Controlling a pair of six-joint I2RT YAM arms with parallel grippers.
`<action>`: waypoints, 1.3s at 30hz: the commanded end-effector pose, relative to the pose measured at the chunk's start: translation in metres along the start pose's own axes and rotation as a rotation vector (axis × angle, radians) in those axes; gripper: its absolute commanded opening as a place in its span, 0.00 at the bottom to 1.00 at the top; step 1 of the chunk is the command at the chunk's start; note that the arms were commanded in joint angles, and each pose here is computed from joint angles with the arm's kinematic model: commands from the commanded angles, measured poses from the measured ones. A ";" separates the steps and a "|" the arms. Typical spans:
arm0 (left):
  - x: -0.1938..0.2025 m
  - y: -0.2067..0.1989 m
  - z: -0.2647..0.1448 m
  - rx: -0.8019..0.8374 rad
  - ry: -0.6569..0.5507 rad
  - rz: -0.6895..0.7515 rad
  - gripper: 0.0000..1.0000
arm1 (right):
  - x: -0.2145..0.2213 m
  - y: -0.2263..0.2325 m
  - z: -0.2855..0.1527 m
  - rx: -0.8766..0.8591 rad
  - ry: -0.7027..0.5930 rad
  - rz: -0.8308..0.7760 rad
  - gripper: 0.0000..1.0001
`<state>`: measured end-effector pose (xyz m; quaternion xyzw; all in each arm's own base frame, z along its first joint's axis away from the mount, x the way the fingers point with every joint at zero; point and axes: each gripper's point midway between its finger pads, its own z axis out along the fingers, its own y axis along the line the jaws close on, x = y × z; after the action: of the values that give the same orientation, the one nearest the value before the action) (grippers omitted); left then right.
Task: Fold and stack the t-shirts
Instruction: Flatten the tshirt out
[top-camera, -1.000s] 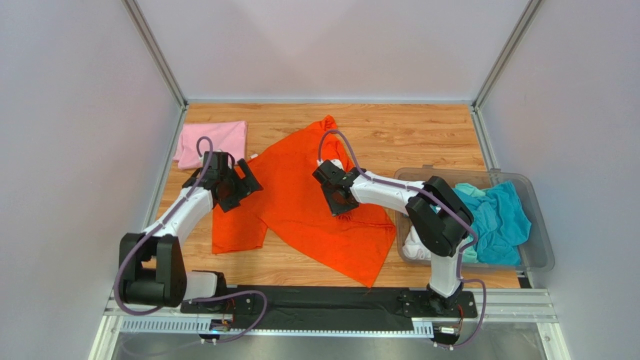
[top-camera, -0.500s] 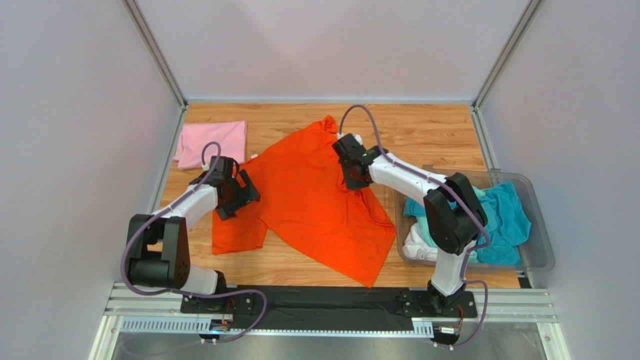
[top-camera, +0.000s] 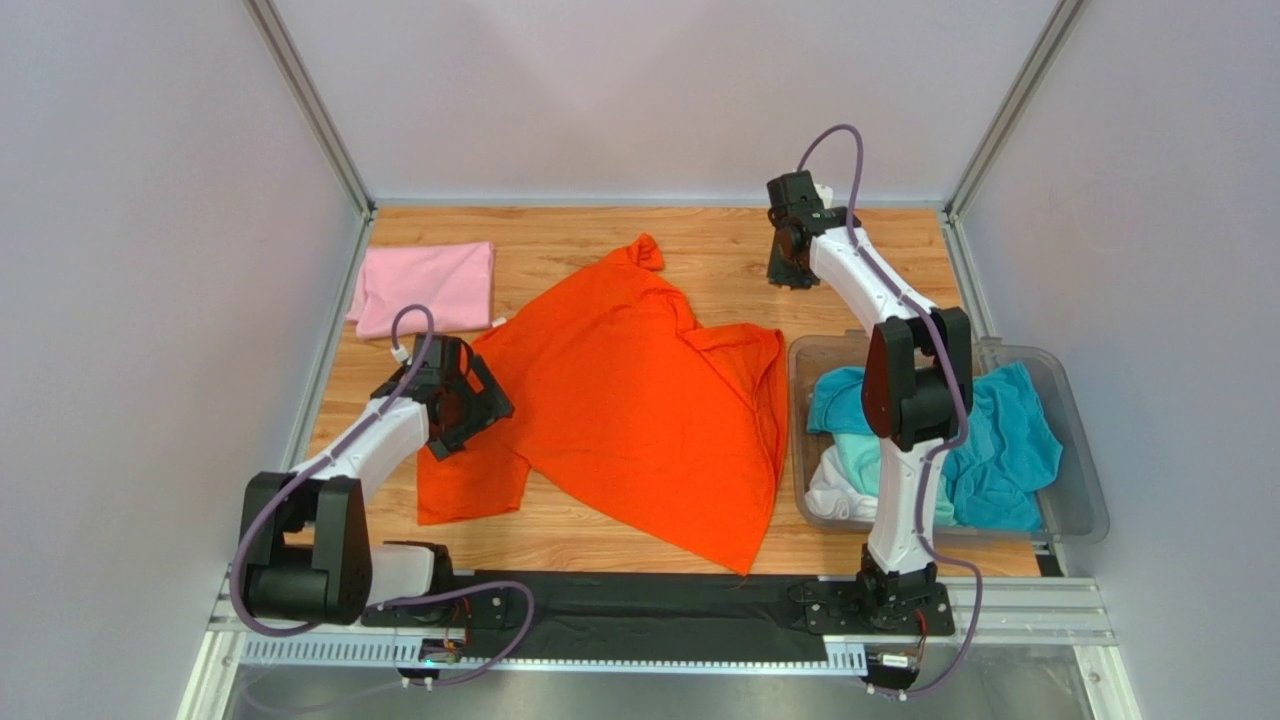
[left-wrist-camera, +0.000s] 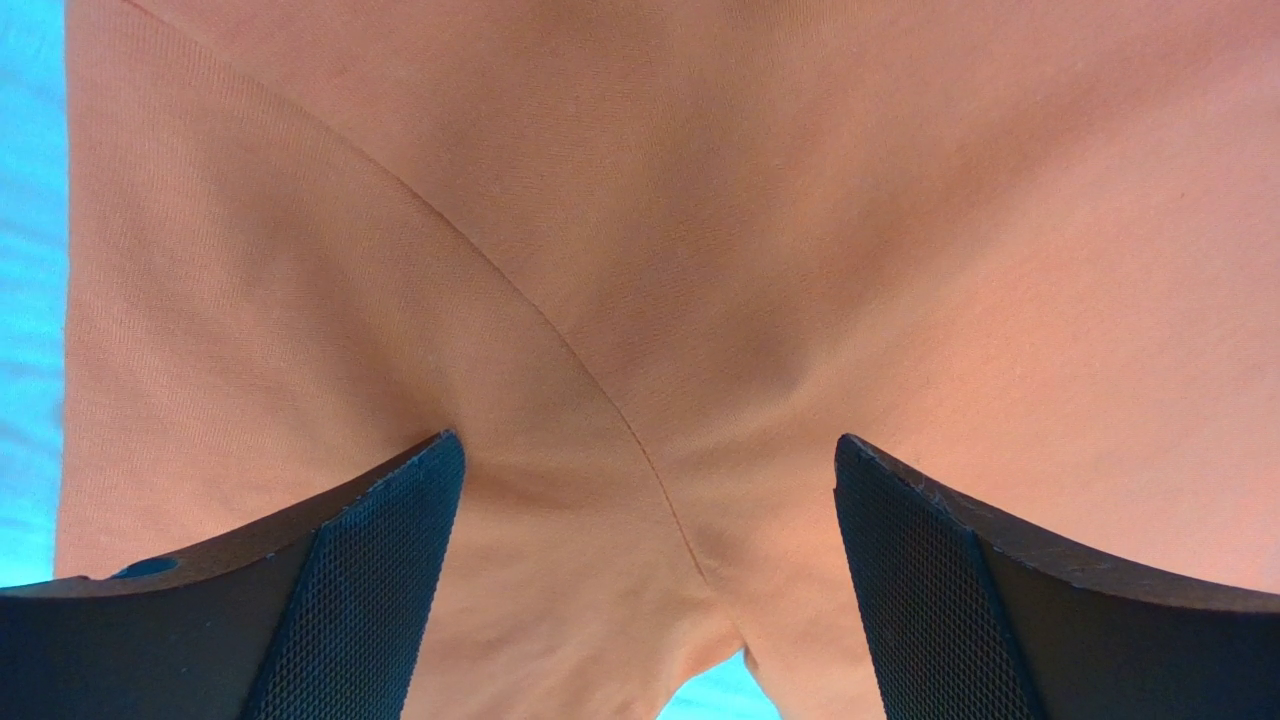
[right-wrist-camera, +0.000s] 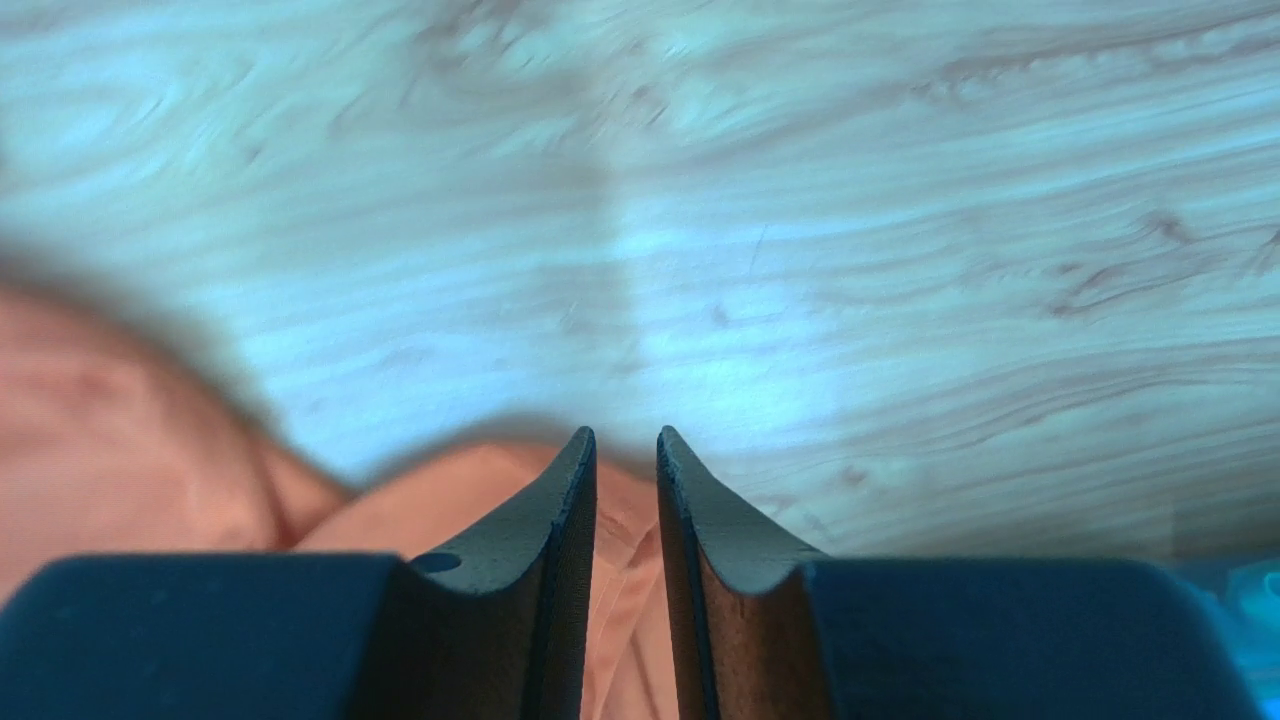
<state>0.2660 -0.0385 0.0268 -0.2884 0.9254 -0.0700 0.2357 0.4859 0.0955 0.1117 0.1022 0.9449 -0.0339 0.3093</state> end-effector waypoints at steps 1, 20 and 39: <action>0.023 0.020 -0.006 -0.063 0.058 -0.034 1.00 | -0.016 -0.005 0.005 0.054 0.001 0.047 0.23; 0.044 0.092 -0.093 -0.245 -0.173 -0.376 1.00 | 0.141 0.082 -0.165 -0.363 -0.108 -0.132 0.36; 0.080 0.094 -0.063 -0.272 -0.007 -0.379 0.99 | 0.313 0.045 -0.176 -0.423 0.096 -0.099 0.68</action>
<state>0.1244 -0.0043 0.0226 -0.4870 0.8559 0.0268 0.1718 0.1446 0.2124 0.0672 -0.0372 0.9529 0.1471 0.2625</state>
